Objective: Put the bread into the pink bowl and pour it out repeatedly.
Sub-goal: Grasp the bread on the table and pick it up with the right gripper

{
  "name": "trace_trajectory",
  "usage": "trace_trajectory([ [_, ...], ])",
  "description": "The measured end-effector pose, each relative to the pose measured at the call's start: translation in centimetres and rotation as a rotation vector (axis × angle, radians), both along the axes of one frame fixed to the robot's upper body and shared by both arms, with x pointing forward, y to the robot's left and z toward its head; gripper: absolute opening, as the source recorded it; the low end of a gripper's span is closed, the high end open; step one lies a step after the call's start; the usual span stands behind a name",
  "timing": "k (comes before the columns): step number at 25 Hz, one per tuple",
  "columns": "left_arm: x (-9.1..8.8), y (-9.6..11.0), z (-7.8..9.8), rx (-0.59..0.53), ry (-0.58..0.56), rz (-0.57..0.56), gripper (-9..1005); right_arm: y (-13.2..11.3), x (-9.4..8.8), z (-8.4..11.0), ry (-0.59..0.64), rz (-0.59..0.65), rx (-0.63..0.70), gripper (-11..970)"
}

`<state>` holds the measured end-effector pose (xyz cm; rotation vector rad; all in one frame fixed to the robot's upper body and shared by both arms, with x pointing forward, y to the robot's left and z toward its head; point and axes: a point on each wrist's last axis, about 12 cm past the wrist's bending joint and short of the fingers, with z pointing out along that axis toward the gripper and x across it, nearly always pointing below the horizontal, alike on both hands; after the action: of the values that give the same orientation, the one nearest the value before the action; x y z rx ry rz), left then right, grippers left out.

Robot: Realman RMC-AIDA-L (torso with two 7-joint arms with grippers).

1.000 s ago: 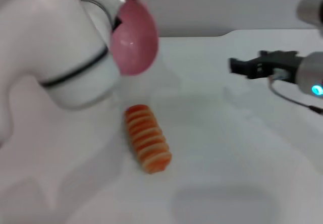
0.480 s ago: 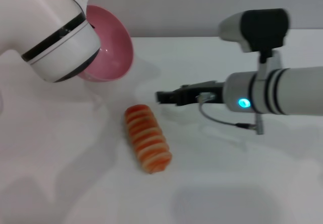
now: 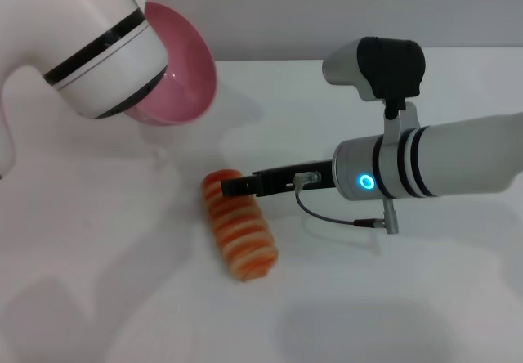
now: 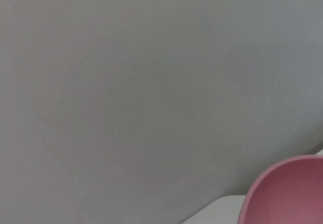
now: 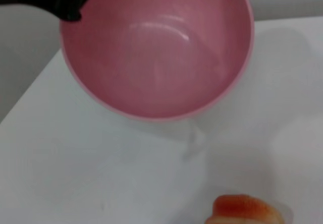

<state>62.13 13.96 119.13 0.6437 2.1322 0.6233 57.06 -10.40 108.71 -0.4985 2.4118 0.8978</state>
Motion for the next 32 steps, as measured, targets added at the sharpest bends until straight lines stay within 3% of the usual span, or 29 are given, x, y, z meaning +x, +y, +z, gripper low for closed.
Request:
trace_trajectory([
  [11, 0.3, -0.6, 0.3, 0.004, -0.012, -0.034, 39, 0.4, -0.2, -2.0, 0.081, 0.025, 0.043, 641],
  [32, 0.6, -0.7, 0.4, 0.009, -0.019, -0.051, 39, -0.3, 0.2, -3.4, 0.114, -0.026, 0.053, 605],
])
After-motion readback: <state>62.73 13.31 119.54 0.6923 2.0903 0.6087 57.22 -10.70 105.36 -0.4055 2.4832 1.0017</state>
